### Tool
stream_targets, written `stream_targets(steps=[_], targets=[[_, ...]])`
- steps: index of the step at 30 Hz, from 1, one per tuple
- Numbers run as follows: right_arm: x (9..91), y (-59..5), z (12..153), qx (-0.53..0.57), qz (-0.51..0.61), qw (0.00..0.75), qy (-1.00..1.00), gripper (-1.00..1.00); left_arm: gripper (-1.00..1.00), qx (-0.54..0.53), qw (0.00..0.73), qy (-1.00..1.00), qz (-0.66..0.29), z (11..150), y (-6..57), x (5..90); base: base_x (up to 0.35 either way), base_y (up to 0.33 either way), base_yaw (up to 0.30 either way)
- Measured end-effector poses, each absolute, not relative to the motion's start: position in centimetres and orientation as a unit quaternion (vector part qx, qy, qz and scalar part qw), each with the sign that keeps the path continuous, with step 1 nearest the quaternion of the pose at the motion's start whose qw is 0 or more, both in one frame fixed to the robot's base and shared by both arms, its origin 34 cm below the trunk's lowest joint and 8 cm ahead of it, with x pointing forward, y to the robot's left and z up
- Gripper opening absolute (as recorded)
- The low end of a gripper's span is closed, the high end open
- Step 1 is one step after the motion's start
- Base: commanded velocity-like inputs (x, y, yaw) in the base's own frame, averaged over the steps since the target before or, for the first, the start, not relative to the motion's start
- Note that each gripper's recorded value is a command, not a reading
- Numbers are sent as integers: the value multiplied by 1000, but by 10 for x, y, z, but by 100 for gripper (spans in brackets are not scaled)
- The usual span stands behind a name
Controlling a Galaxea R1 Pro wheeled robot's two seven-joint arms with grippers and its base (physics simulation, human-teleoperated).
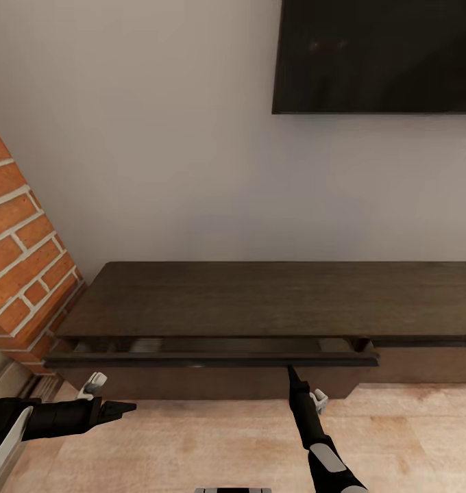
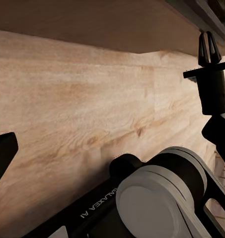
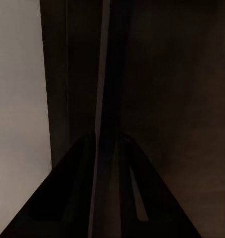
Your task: Place each of the two pumpkins and all three candles from the living room inside a cabinet in the living room (use any cabinet), then make sure every cabinet is closed, and position the cauldron so it is next to a table in the living room.
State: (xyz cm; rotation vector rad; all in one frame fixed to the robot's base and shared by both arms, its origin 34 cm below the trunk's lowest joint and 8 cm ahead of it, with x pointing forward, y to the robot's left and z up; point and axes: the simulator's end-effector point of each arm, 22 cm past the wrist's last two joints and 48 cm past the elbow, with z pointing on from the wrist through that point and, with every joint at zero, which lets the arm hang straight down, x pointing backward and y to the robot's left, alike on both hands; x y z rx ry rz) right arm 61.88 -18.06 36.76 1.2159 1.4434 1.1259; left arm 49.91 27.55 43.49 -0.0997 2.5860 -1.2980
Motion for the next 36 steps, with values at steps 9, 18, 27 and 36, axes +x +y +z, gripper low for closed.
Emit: stream_targets(steps=[9, 18, 27, 36], targets=[[619, -181, 368, 493, 456, 455, 585, -100, 100, -34, 123, 887, -445, 435, 276, 499, -262, 0, 0], [619, -181, 368, 493, 456, 454, 585, -100, 100, -34, 123, 887, -445, 435, 276, 499, -126, 0, 0], [619, -181, 368, 493, 456, 455, 585, -100, 100, -34, 123, 887, -445, 435, 276, 499, -100, 0, 0], [619, -181, 368, 493, 457, 455, 585, -100, 100, -34, 122, 887, -445, 435, 276, 499, -90, 0, 0]])
